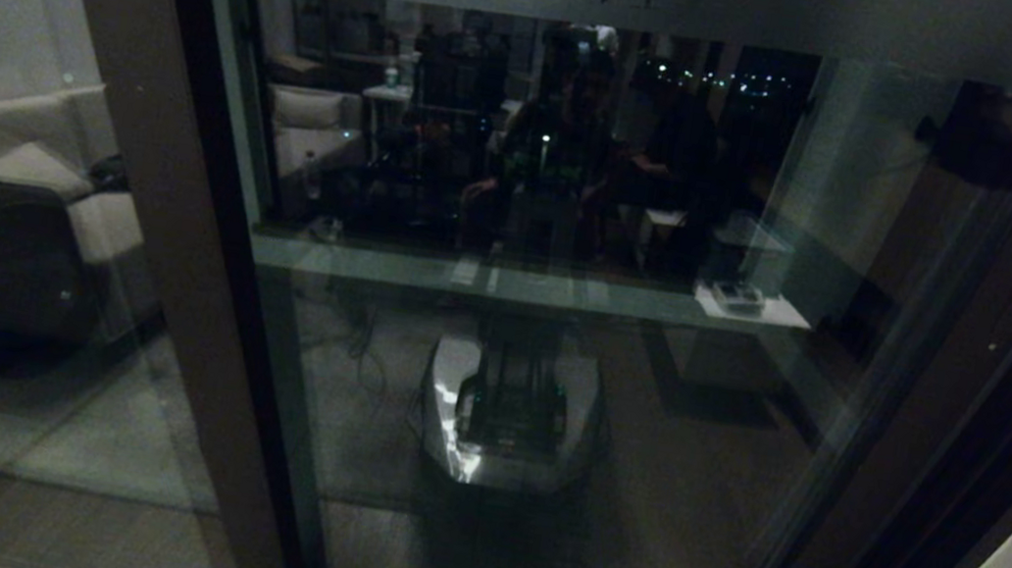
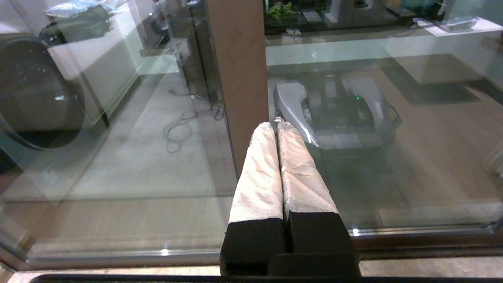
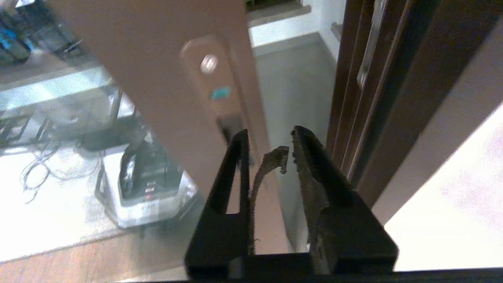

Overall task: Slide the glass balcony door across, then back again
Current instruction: Open the slid door

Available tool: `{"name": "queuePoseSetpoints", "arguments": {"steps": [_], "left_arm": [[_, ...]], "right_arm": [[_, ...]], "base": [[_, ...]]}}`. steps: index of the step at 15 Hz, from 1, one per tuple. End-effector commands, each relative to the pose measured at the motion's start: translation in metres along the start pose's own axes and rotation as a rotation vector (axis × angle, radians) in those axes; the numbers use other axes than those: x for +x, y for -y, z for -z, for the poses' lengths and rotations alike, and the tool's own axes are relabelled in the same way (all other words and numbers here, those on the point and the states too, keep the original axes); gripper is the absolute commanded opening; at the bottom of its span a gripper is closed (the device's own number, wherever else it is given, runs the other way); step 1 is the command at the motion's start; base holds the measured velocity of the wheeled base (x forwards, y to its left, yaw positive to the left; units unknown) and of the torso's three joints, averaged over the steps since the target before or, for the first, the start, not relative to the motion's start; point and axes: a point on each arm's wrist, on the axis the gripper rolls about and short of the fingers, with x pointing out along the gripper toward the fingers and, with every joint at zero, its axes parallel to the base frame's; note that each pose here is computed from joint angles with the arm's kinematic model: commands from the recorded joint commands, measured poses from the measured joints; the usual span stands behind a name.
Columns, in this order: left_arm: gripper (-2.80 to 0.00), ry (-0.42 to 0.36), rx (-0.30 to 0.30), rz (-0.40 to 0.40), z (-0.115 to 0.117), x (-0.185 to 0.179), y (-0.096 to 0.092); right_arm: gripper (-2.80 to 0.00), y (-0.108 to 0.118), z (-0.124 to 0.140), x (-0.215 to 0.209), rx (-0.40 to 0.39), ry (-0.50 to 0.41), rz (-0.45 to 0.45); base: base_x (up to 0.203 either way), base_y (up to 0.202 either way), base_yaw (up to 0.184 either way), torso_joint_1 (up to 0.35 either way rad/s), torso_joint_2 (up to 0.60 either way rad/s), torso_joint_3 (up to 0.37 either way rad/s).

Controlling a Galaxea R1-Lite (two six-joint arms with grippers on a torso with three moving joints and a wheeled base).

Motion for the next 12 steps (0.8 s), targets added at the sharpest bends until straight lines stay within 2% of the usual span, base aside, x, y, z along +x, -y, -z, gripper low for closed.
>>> {"name": "queuePoseSetpoints", "arguments": {"steps": [1, 3, 4, 8, 12], "left_arm": [[-2.8, -0.001, 0.001, 0.001, 0.0, 0.0, 0.0], [-2.8, -0.001, 0.001, 0.001, 0.0, 0.0, 0.0], [-2.8, -0.001, 0.001, 0.001, 0.0, 0.0, 0.0], [-2.8, -0.001, 0.001, -0.002, 0.0, 0.0, 0.0], [-2.8, -0.001, 0.001, 0.0, 0.0, 0.0, 0.0]], "right_arm": [[-2.8, 0.009, 0.003, 0.021, 0.004, -0.008, 0.02], [-2.8, 0.015, 0.004, 0.032, 0.002, -0.005, 0.09], [-2.8, 0.017, 0.005, 0.036, 0.004, -0.006, 0.093], [-2.8, 0.011, 0.015, 0.059, 0.042, -0.034, 0.059], [-2.8, 0.002, 0.026, 0.079, 0.044, -0.048, 0.029]], "base": [[0.0, 0.0, 0.0, 0.0, 0.0, 0.0], [0.0, 0.0, 0.0, 0.0, 0.0, 0.0], [0.0, 0.0, 0.0, 0.0, 0.0, 0.0], [0.0, 0.0, 0.0, 0.0, 0.0, 0.0], [0.0, 0.0, 0.0, 0.0, 0.0, 0.0]]}}
